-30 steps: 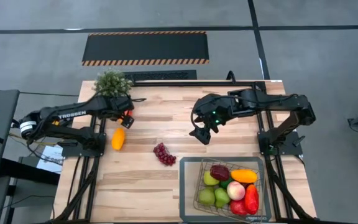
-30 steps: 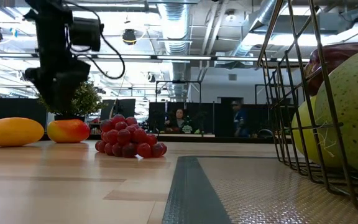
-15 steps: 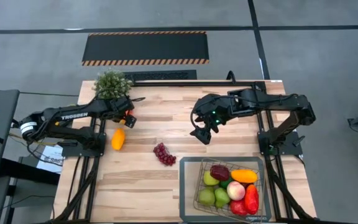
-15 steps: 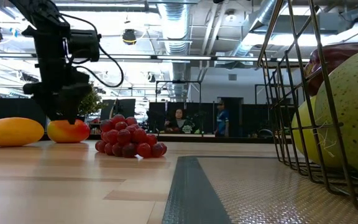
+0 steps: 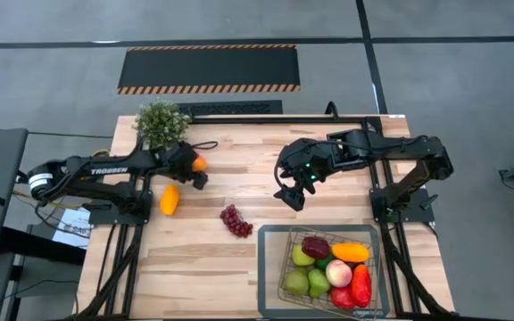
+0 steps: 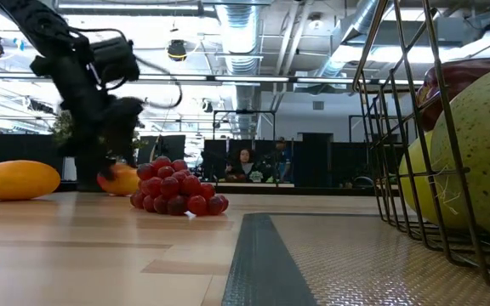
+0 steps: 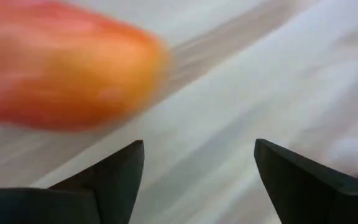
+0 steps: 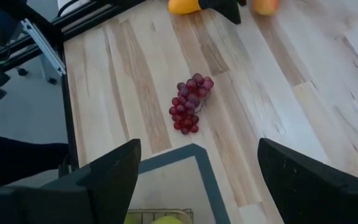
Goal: Build produce basket
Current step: Put the orange mango into the wire basket
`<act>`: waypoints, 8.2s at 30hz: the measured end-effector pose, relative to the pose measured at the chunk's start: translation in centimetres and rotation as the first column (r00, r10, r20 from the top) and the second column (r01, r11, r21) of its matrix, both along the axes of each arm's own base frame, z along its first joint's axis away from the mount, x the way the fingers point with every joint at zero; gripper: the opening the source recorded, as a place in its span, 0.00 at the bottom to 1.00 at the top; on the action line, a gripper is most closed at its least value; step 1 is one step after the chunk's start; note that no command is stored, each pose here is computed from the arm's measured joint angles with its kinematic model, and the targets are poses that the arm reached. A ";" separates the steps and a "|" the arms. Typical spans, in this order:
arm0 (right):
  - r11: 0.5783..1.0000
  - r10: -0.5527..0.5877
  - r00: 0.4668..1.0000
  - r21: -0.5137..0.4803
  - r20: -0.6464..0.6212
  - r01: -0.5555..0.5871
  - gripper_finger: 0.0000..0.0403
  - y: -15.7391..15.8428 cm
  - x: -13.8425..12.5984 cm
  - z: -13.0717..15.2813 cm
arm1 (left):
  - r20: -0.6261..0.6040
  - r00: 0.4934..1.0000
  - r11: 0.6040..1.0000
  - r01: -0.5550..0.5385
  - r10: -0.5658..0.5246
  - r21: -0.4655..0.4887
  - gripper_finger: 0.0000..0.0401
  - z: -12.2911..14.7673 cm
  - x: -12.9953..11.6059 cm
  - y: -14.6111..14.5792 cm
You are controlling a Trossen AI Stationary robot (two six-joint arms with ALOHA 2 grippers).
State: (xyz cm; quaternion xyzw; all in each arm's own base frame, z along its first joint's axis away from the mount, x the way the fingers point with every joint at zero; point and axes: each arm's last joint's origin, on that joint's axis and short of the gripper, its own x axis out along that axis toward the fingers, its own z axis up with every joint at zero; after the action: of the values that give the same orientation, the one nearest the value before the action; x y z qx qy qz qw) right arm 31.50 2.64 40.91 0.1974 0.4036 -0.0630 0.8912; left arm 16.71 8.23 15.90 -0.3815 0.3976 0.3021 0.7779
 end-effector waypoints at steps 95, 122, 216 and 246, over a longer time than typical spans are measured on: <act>0.985 0.045 0.996 -0.166 -0.073 -0.056 0.85 0.2 2.4 -2.4 | -0.624 0.776 0.969 0.073 0.094 0.237 0.00 0.2 6.1 5.5; 0.979 0.056 0.995 -0.191 -0.077 -0.070 0.85 -0.6 2.4 -2.4 | -0.636 0.769 0.963 0.212 -0.060 0.165 0.37 9.0 6.1 -1.2; 0.795 -0.602 0.760 -0.092 -0.245 0.599 0.85 -17.3 5.5 -10.1 | 0.078 0.956 0.919 0.247 -0.283 0.306 0.66 12.4 8.5 8.9; 0.784 -0.619 0.771 -0.161 -0.149 0.599 0.85 -6.8 -0.8 -2.2 | 0.194 0.850 0.864 0.503 -0.490 -0.019 0.66 1.5 20.8 16.4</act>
State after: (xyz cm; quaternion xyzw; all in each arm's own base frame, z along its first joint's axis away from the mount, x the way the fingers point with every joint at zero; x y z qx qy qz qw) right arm 30.66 -4.16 38.68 0.2636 0.3985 -0.3883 0.7880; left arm 37.55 24.59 17.42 -0.3186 0.4198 0.0406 0.8489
